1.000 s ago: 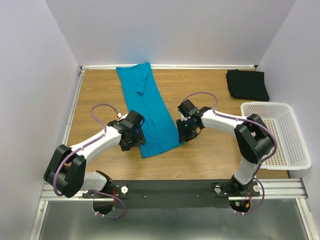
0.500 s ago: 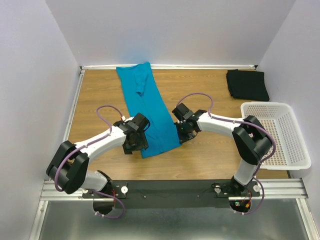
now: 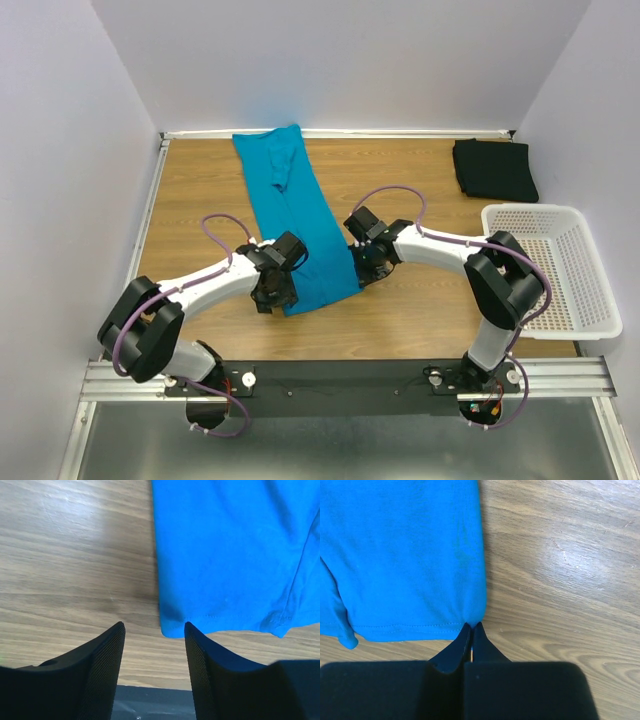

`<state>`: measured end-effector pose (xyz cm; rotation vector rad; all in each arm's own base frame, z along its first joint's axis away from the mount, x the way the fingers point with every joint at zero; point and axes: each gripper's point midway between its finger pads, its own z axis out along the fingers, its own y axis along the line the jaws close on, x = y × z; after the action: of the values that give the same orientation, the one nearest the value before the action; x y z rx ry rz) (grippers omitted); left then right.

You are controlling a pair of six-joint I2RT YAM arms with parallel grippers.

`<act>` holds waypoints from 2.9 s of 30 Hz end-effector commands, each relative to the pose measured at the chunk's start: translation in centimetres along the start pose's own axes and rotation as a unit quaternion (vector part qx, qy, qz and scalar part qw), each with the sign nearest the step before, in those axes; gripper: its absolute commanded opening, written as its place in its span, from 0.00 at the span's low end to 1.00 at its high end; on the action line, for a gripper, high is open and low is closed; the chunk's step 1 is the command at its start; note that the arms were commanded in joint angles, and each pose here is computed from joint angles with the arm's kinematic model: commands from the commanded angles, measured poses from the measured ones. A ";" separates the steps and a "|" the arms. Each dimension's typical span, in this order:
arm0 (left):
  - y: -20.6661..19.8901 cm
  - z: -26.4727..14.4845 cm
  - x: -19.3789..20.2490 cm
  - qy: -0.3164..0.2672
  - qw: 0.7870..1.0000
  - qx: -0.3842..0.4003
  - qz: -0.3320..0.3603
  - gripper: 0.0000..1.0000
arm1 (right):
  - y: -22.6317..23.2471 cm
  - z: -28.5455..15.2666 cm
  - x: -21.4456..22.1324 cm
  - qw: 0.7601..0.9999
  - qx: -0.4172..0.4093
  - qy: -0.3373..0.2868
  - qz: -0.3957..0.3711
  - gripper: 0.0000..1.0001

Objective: Fold and stack the t-shirts
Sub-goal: Fold the tshirt

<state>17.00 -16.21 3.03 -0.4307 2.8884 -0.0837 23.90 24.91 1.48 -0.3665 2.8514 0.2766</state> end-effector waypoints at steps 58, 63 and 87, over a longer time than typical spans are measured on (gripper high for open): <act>-0.4 -5.2 -9.7 -0.133 0.988 0.065 -0.033 0.00 | 0.0 -7.8 -11.2 0.985 0.100 -0.106 -0.094 0.01; 0.1 -5.1 -14.4 -0.202 0.978 0.034 -0.042 0.00 | 0.8 -6.4 -15.2 0.978 0.106 -0.147 -0.103 0.01; 1.0 1.9 -20.0 -0.232 0.970 -0.029 -0.059 0.00 | 1.1 0.8 -20.1 0.972 0.101 -0.193 -0.084 0.01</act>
<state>34.35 -10.26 5.24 -0.5320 2.4677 0.0306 41.41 30.75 7.55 -0.4814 2.4348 0.0509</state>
